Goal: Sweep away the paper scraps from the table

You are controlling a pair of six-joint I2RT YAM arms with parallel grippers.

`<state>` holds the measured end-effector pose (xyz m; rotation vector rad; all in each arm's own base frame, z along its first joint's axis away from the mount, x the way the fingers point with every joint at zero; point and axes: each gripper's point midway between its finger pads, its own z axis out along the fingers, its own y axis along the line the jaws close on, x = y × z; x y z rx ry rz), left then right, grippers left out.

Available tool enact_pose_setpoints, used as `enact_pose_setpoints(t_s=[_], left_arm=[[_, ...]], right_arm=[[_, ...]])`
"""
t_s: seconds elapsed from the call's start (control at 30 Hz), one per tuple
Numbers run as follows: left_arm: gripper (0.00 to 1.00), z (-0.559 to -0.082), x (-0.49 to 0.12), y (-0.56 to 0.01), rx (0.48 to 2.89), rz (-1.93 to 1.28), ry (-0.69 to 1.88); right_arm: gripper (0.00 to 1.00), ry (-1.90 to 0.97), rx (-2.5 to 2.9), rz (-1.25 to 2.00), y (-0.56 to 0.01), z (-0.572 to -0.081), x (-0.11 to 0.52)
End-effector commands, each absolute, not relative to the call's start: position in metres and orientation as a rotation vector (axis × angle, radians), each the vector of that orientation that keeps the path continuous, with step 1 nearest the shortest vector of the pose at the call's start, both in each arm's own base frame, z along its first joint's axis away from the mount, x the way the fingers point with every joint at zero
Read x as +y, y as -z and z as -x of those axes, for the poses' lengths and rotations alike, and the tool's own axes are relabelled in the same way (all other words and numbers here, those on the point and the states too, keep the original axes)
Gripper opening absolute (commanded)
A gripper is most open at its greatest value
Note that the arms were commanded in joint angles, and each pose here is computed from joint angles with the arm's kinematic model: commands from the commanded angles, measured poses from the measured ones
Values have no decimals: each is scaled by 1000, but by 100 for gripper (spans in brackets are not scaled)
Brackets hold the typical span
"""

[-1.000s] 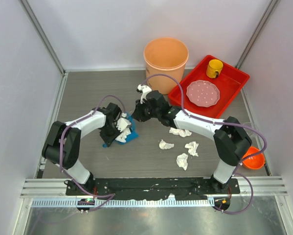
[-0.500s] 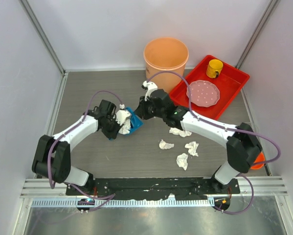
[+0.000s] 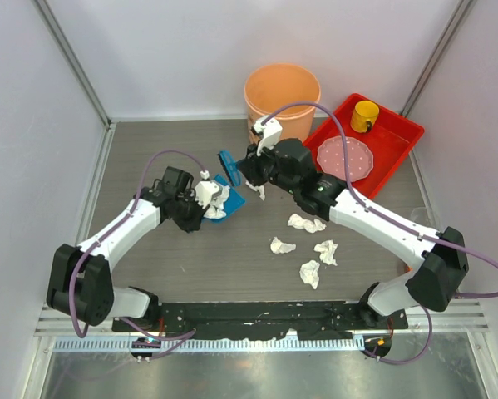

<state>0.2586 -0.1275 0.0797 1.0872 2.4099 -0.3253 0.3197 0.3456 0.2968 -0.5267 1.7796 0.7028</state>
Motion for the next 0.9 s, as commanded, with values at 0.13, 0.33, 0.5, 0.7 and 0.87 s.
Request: enact_pose_setpoints(t_s=[0.13,0.33,0.5,0.7,0.87], left_arm=[[0,-265,-123,-95,2426,-1022,288],[0,-264,-110,-92,2464,-983,232],[0,-262,-105,-93,2455,-974,203],[0,-258,-102,-93,2457,-979,186],[0,-253,-98,-92,2448,-985,174]], right_arm=[[1,-544,1602,528,-370,-333,324],[1,-328,1451,499,-435,-375,278],[1,-281,1486,428,-430,-451,243],[1,-398,1482,413,-430,-520,236],[1,-471,1605,528,-370,-563,255]])
